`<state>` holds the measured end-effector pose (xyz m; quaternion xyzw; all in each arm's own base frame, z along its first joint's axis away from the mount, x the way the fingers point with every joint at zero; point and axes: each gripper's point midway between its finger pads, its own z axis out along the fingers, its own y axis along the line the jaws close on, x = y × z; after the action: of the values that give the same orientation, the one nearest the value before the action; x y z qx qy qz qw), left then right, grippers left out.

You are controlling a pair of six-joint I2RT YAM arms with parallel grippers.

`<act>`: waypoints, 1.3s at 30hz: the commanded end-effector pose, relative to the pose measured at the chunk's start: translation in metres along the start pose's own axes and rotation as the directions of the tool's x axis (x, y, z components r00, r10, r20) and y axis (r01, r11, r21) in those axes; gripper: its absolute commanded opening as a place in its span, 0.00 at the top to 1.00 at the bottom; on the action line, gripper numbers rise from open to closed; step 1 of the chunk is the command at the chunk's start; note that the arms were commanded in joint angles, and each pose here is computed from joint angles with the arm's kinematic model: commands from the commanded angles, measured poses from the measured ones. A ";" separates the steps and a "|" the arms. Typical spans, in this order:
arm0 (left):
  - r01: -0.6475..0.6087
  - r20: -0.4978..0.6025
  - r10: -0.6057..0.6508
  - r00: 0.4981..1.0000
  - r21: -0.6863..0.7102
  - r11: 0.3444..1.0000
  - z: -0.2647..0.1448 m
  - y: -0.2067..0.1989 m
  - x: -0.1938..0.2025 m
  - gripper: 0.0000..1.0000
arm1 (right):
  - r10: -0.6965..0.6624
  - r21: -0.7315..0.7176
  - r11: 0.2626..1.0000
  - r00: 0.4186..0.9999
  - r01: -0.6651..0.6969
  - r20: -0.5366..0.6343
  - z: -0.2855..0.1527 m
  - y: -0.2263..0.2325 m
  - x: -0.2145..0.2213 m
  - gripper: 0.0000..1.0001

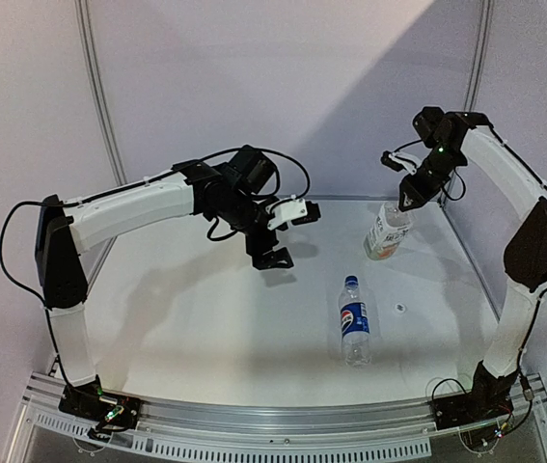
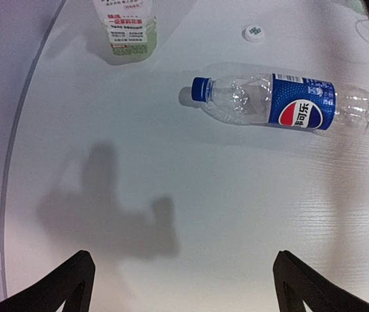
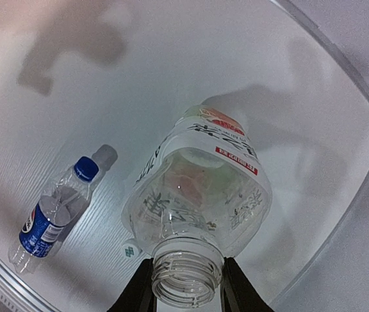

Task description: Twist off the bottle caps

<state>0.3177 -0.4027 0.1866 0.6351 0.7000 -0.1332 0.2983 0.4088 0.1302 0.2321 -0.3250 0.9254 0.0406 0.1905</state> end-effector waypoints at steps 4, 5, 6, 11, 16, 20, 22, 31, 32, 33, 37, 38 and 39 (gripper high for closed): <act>-0.004 0.005 0.004 1.000 0.030 1.000 0.002 -0.011 -0.007 0.01 | 0.044 -0.126 0.989 0.961 -0.081 -0.271 -0.019 0.041 0.081 1.00; -0.006 0.006 0.006 1.000 0.032 0.999 0.002 -0.012 -0.008 0.01 | 0.046 -0.125 0.989 0.961 -0.082 -0.272 -0.019 0.040 0.081 1.00; -0.007 0.007 0.006 1.000 0.032 0.999 0.002 -0.013 -0.008 0.01 | 0.046 -0.124 0.989 0.960 -0.083 -0.278 -0.018 0.040 0.081 1.00; -0.013 0.003 0.013 1.000 0.032 0.999 0.002 -0.015 -0.008 0.01 | 0.051 -0.099 0.992 0.959 -0.082 -0.277 -0.012 0.031 0.073 0.81; -0.018 0.001 0.018 1.000 0.034 0.999 0.002 -0.018 -0.009 0.01 | 0.056 -0.093 0.992 0.971 -0.079 -0.234 -0.011 0.025 0.053 0.60; -0.022 -0.003 0.022 1.000 0.034 0.999 0.003 -0.018 -0.008 0.01 | 0.060 -0.100 0.991 0.974 -0.083 -0.220 -0.009 0.023 0.045 0.52; -0.021 -0.002 0.021 1.000 0.034 0.999 0.003 -0.018 -0.009 0.01 | 0.060 -0.108 0.990 0.974 -0.086 -0.219 -0.007 0.024 0.044 0.54; -0.019 -0.004 0.019 1.000 0.035 0.999 0.005 -0.017 -0.009 0.01 | 0.065 -0.094 0.992 0.977 -0.086 -0.203 -0.001 0.018 0.034 0.54; -0.019 -0.002 0.019 1.000 0.034 0.999 0.005 -0.017 -0.010 0.01 | 0.066 -0.094 0.992 0.977 -0.086 -0.202 -0.001 0.018 0.033 0.54; -0.019 -0.003 0.019 1.000 0.033 0.999 0.005 -0.017 -0.010 0.01 | 0.067 -0.095 0.992 0.977 -0.088 -0.204 0.000 0.018 0.033 0.54; -0.019 -0.004 0.019 1.000 0.032 0.999 0.005 -0.016 -0.009 0.01 | 0.068 -0.095 0.992 0.977 -0.089 -0.200 -0.001 0.018 0.032 0.54; -0.017 -0.005 0.017 1.000 0.032 0.999 0.005 -0.016 -0.008 0.01 | 0.068 -0.096 0.992 0.978 -0.088 -0.198 -0.002 0.018 0.032 0.54; -0.017 -0.006 0.018 1.000 0.033 0.999 0.005 -0.017 -0.008 0.01 | 0.068 -0.097 0.991 0.978 -0.089 -0.196 -0.002 0.019 0.032 0.54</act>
<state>0.3067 -0.4095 0.1858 0.6441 0.6930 -0.1376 0.2932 0.4286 0.1396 0.2388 -0.3063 0.9272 0.0549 0.2085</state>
